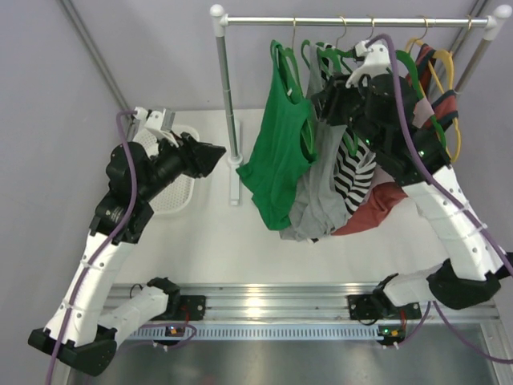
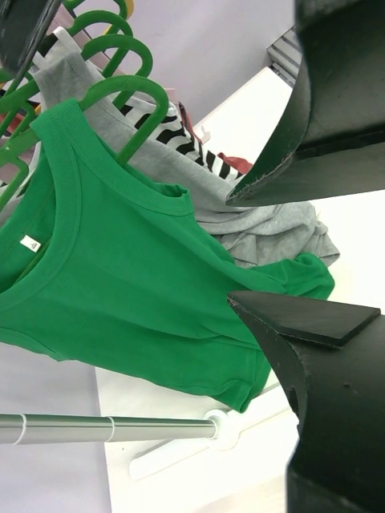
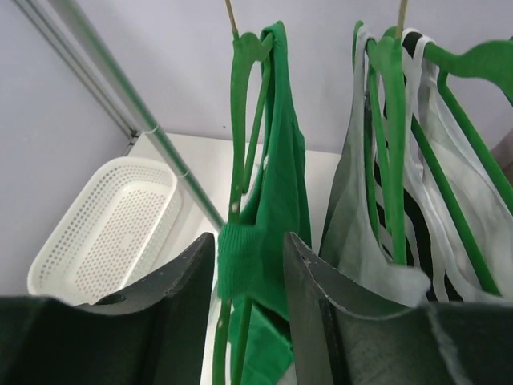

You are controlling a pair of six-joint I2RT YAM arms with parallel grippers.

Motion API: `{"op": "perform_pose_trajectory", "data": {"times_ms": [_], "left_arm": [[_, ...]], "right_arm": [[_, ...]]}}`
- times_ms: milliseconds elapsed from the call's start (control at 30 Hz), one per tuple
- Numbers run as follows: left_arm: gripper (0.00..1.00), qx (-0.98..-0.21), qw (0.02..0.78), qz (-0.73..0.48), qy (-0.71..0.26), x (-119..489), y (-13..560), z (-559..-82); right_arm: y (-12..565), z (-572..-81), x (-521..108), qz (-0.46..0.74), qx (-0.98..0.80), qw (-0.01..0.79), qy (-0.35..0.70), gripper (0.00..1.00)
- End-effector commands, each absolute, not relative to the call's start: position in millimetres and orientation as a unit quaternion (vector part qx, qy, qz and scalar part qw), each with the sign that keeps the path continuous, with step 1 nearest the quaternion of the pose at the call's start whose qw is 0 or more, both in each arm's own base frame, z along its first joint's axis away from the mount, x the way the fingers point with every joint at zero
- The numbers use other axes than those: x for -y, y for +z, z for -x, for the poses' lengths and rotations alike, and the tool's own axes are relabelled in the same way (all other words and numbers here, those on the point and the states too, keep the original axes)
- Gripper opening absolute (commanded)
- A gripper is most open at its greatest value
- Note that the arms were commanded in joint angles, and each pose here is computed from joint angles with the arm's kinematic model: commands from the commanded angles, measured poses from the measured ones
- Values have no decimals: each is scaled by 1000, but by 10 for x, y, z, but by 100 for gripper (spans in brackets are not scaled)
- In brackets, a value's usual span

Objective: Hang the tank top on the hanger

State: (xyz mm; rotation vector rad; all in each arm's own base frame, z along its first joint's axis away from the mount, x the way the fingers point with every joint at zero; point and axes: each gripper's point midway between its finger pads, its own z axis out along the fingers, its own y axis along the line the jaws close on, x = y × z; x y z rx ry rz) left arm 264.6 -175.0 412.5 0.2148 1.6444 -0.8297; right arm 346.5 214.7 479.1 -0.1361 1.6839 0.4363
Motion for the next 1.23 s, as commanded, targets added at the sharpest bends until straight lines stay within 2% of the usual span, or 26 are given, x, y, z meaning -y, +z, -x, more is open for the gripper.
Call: {"op": "perform_pose_trajectory", "data": {"times_ms": [0, 267, 700, 833, 1100, 1200], "left_arm": [[52, -695, 616, -88, -359, 1720, 4195, -2641], [51, -714, 600, -77, -352, 1702, 3929, -2656], [51, -776, 538, -46, -327, 1635, 3127, -2637], [51, -783, 530, -39, -324, 1611, 3000, -2602], [51, -788, 524, -39, -322, 1612, 2936, -2597], [51, -788, 523, -41, -321, 1612, 2935, -2594]], "right_arm": [[5055, -3089, -1886, 44, -705, 669, 230, 40], [4559, -2433, -1428, 33, -716, 656, 238, 52], [2930, -1853, -967, -26, -792, 570, 218, 57], [2720, -1829, -942, -34, -799, 561, 215, 61], [2696, -1894, -997, -23, -805, 556, 208, 59], [2733, -1902, -1021, -18, -801, 559, 213, 66]]}}
